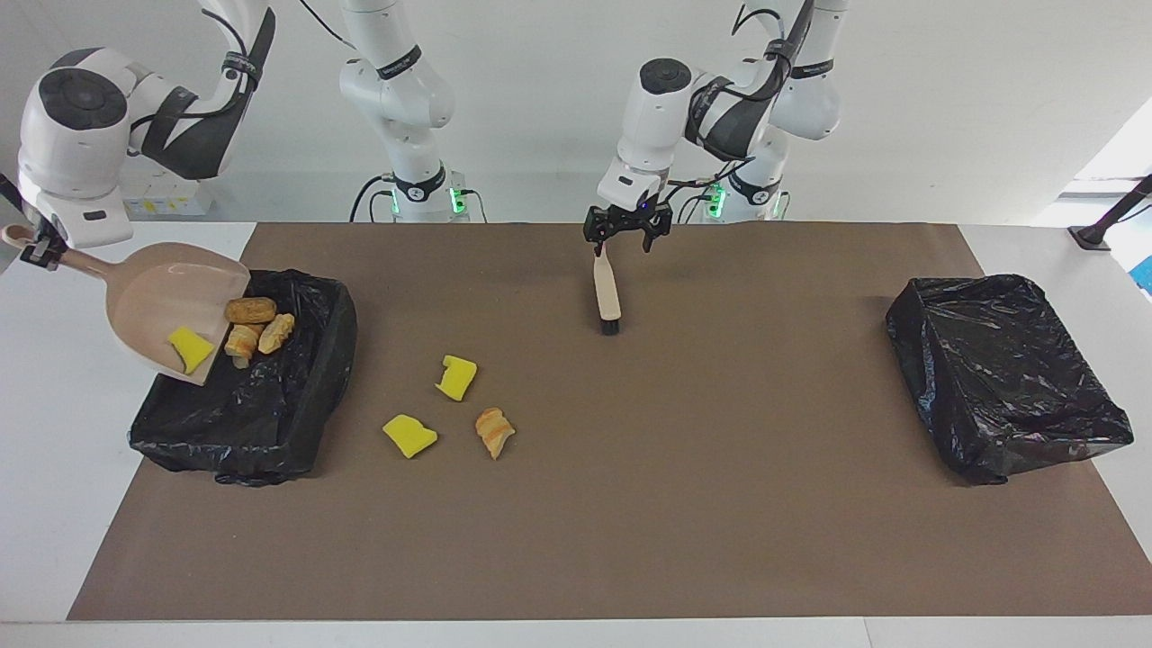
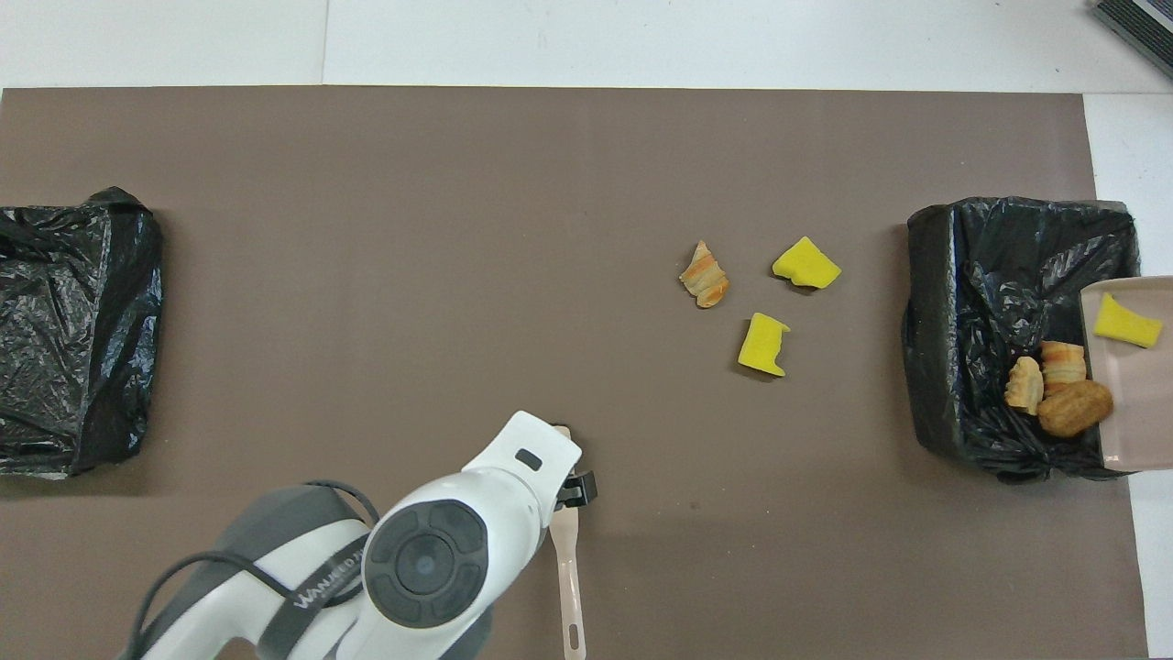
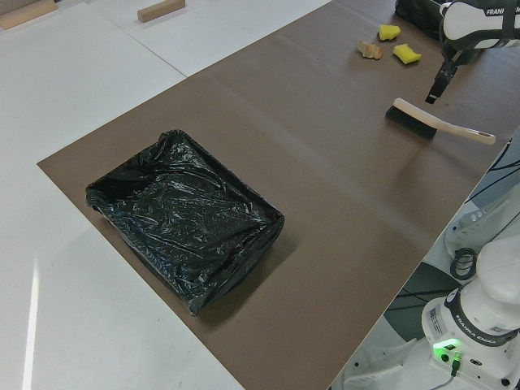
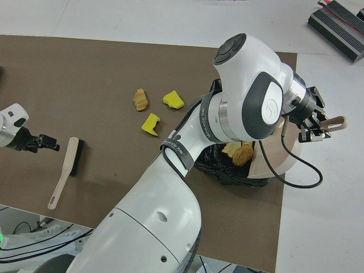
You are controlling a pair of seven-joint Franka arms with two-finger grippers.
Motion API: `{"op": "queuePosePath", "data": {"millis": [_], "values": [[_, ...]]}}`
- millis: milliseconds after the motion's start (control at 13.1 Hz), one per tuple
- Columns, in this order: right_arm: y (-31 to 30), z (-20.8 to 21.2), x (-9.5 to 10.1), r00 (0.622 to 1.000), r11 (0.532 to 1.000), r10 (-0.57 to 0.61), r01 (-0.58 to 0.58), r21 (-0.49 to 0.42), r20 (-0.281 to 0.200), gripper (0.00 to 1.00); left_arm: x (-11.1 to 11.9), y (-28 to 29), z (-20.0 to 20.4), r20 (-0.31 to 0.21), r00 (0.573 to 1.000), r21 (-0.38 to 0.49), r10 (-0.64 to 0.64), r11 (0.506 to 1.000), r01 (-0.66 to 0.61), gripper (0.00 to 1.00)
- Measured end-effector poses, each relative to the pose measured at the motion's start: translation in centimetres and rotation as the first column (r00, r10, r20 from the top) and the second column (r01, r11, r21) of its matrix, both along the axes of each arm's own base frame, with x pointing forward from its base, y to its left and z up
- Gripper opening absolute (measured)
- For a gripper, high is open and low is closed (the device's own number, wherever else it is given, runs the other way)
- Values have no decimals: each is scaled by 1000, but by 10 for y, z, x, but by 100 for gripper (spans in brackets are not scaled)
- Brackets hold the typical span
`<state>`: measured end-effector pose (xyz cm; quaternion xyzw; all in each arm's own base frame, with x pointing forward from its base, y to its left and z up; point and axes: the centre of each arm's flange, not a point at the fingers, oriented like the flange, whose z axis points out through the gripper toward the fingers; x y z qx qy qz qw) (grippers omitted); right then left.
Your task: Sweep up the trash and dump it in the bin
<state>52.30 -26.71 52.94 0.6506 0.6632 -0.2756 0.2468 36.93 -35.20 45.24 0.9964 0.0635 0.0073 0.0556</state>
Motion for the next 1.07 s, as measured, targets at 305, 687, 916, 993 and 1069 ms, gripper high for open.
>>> {"op": "queuePosePath", "data": {"millis": [305, 687, 916, 993, 1069], "values": [[26, 10, 17, 991, 983, 118, -125, -135, -61, 33, 67, 70, 48, -1, 998, 18, -63, 998, 63, 100], [53, 33, 33, 981, 959, 187, -194, -207, -54, 33, 133, 161, 75, 11, 988, 65, -153, 986, 152, 100], [71, 73, 33, 990, 966, 141, -140, -219, -11, 33, 169, 206, 84, 18, 978, 98, -210, 973, 207, 100], [82, 86, 32, 995, 975, 94, -88, -203, 21, 33, 180, 222, 91, 23, 976, 101, -218, 972, 214, 100], [98, 93, 32, 997, 984, 33, -21, -176, 67, 33, 189, 238, 98, 27, 975, 103, -221, 971, 217, 100]]}}
